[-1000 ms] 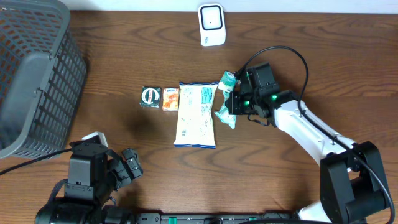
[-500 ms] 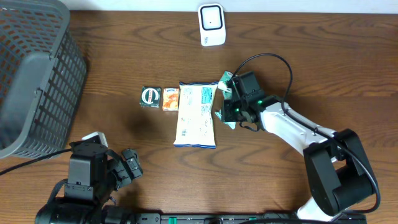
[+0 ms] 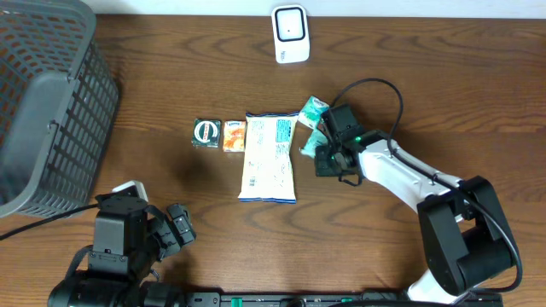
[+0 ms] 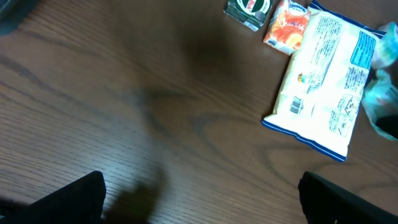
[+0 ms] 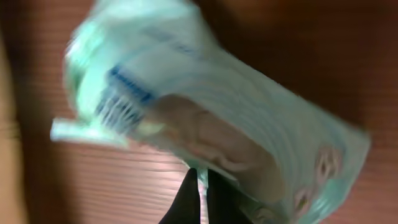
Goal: Scan the item barcode
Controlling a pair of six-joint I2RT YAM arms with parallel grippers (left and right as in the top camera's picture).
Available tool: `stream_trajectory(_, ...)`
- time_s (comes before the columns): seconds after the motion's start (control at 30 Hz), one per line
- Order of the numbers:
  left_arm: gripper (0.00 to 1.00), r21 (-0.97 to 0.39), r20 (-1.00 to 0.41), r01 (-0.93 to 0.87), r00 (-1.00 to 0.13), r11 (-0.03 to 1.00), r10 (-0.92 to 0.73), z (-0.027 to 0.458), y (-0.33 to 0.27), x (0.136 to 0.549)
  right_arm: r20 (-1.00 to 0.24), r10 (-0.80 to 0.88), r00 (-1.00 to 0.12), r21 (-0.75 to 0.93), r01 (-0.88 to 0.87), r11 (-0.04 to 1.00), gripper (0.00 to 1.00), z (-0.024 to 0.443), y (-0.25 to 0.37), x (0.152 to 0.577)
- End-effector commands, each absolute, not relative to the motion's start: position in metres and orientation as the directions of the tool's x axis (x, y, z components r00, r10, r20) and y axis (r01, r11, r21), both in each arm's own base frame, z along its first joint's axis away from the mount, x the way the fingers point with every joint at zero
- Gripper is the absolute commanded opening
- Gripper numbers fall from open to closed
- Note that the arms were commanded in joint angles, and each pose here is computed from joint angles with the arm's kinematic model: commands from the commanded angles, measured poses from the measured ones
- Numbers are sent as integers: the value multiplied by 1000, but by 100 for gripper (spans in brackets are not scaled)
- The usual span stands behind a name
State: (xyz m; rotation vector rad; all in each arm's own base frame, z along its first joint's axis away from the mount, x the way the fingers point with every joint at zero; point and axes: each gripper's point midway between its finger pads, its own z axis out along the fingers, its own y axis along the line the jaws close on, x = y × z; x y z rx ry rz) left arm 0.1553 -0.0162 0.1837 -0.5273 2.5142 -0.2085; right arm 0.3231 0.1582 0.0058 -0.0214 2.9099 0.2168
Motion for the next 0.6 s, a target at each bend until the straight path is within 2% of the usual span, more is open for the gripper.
stream_trajectory(0.0,98,-249,-494,-332,-764,910,-414,183,-14,155,-276,29,-961,84,6,996,1,26,141,330)
stream_trajectory(0.2,98,-249,-494,-332,-765,910,-414,183,-14,154,-339,98,-936,23,96,995,1,62,118,324)
stream_trajectory(0.33,98,-249,-494,-332,-764,910,-414,183,-14,155,-409,128,-904,69,109,992,2,93,117,325)
stream_trajectory(0.43,97,-249,-494,-332,-764,910,-414,183,-14,155,-448,136,-884,94,105,990,12,106,119,329)
stream_trajectory(0.57,98,-249,-494,-332,-765,910,-414,183,-14,154,-462,125,-878,96,91,991,19,105,121,334)
